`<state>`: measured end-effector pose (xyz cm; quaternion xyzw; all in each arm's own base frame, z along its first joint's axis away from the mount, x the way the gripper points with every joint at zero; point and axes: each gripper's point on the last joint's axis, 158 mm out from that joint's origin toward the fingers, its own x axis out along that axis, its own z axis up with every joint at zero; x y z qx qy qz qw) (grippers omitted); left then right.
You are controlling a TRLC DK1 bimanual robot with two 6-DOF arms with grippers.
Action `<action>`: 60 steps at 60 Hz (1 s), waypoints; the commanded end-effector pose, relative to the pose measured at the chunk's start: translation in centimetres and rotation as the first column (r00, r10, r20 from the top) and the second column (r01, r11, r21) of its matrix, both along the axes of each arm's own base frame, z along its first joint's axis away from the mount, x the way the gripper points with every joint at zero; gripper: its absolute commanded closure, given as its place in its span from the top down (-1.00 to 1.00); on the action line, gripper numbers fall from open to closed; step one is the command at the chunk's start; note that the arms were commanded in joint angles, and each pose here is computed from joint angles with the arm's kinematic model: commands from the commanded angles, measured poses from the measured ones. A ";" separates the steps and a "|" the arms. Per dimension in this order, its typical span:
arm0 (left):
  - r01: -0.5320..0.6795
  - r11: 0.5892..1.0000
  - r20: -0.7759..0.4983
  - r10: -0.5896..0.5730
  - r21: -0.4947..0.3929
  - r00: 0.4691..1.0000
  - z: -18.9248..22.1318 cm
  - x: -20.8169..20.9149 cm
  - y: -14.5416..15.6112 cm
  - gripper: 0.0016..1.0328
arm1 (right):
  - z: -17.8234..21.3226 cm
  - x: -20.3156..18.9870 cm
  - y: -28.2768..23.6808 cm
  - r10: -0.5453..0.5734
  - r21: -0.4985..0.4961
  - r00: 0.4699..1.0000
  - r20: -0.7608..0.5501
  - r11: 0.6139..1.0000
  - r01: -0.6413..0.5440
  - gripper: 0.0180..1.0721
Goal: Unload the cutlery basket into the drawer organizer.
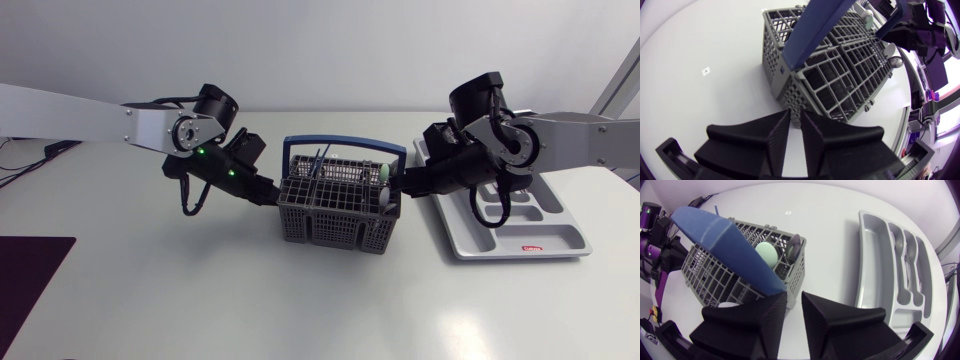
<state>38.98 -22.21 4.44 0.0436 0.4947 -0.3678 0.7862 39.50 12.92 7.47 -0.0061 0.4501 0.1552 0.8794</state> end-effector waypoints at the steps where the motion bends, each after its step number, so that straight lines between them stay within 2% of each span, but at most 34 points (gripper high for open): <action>1: 0.069 0.997 0.007 -0.068 -0.042 0.998 1.3 -2.0 -1.7 -0.69 | -1.1 -0.9 1.9 0.040 0.031 0.999 -0.035 0.999 -0.039 -0.56; 22: 0.109 0.993 0.027 -0.108 -0.035 0.994 2.3 -5.1 -1.0 -0.69 | -1.1 -2.8 5.1 0.139 0.034 0.989 -0.042 0.990 -0.137 -0.56; 40: 0.016 0.999 0.062 -0.014 -0.038 0.998 3.0 -2.4 3.0 -0.69 | -0.9 -3.6 7.6 0.201 0.023 0.979 -0.034 0.980 -0.200 -0.56; 60: 0.021 0.999 0.049 -0.019 -0.036 0.999 2.3 -2.3 2.9 -0.68 | -1.4 -2.6 6.8 0.182 -0.045 0.983 -0.023 0.982 -0.183 -0.54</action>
